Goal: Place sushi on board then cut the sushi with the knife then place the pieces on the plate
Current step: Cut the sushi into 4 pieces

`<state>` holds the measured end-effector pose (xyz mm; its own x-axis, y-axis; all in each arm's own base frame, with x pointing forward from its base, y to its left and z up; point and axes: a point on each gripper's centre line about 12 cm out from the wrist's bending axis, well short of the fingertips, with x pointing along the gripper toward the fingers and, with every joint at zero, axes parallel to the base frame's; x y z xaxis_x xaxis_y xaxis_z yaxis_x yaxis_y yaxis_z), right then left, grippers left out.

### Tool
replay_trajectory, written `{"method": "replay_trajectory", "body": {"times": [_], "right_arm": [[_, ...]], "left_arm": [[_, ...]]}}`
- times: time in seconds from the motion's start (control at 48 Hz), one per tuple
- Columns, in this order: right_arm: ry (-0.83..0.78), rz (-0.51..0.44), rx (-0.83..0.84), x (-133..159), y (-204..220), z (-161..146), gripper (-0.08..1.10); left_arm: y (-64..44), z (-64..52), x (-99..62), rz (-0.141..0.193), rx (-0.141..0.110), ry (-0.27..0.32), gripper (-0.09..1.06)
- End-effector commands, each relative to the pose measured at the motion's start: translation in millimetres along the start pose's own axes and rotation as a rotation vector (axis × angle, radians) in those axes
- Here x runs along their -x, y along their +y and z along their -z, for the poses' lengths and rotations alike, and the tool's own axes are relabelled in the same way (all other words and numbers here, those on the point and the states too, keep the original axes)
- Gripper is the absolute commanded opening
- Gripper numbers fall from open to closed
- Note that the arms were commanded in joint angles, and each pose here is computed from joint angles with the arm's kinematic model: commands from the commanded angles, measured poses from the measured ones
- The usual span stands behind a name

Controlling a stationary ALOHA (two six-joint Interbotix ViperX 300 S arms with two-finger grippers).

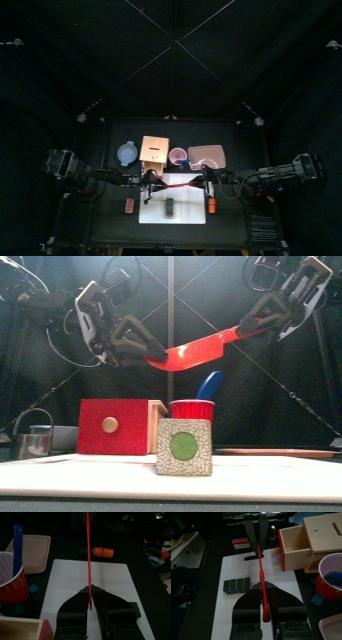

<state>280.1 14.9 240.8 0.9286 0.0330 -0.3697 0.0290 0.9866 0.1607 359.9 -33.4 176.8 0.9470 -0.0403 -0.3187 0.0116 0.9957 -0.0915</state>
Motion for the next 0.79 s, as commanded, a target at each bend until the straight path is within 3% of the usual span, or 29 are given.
{"method": "replay_trajectory", "body": {"times": [0.021,0.146,0.417,0.792], "right_arm": [[-0.029,-0.016,-0.021,-1,6,-12,0.37],[0.049,-0.036,-0.043,-8,12,-4,0.37],[0.244,-0.048,-0.13,-20,16,24,0.37],[0.34,-0.07,-0.131,-43,30,42,0.35]], "left_arm": [[-2.2,-8.3,1.3,0.008,-0.002,-0.007,0.38],[-2.6,-5.4,3.2,0.011,-0.005,0.036,0.38],[-4.2,-1.2,7.0,0.017,-0.006,0.073,0.38],[-37.6,20.5,8.8,0.104,-0.043,0.148,0.36]]}}
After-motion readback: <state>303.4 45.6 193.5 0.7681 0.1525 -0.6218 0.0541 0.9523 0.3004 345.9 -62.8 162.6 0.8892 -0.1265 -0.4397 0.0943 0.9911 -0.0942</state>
